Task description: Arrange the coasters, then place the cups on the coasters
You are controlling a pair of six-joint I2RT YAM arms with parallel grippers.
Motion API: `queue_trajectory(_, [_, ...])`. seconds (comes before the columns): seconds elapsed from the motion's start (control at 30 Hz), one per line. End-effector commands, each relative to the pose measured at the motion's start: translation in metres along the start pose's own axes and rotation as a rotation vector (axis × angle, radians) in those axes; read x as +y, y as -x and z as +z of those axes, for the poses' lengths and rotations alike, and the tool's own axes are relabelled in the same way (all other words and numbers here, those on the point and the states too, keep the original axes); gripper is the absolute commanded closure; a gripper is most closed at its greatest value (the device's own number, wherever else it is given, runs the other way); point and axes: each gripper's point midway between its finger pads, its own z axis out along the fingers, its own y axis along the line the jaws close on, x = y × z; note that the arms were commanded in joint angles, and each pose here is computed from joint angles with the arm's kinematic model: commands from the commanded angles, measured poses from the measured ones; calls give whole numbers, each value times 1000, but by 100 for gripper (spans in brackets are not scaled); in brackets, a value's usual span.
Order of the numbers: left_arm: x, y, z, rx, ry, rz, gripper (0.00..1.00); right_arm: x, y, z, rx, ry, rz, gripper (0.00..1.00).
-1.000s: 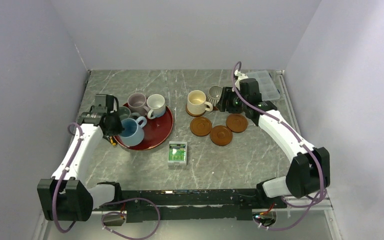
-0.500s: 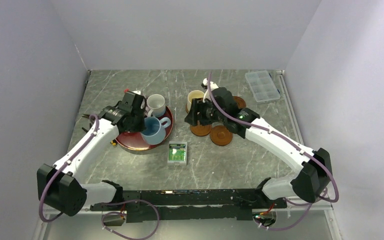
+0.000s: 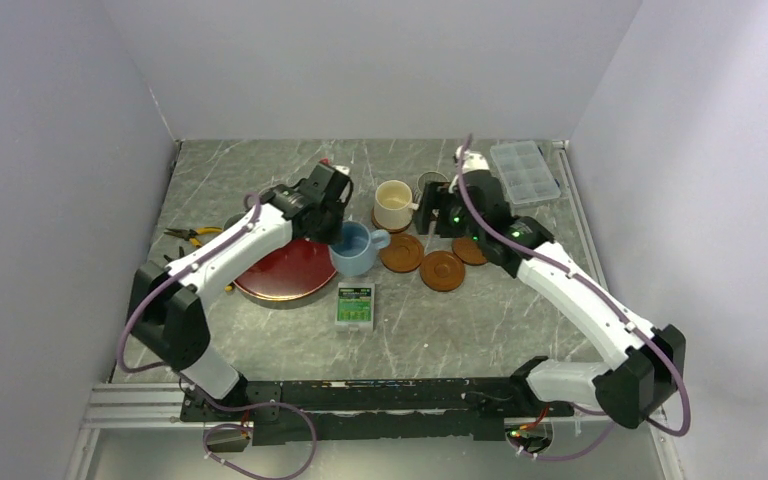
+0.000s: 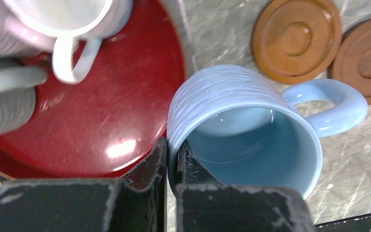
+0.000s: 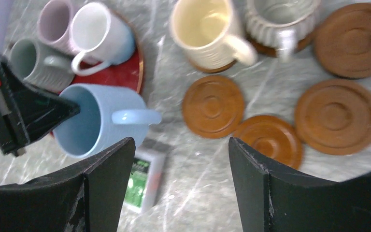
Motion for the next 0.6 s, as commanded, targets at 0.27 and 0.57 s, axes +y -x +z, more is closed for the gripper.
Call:
queue_trajectory(0.27, [-83,69,27,-79,-172,140,97,-124,23,-27,-98,-232,21,19])
queue_trajectory(0.57, [-110,69,53,-39,-167,128,97,-144,18,-28,-101,-216,71,19])
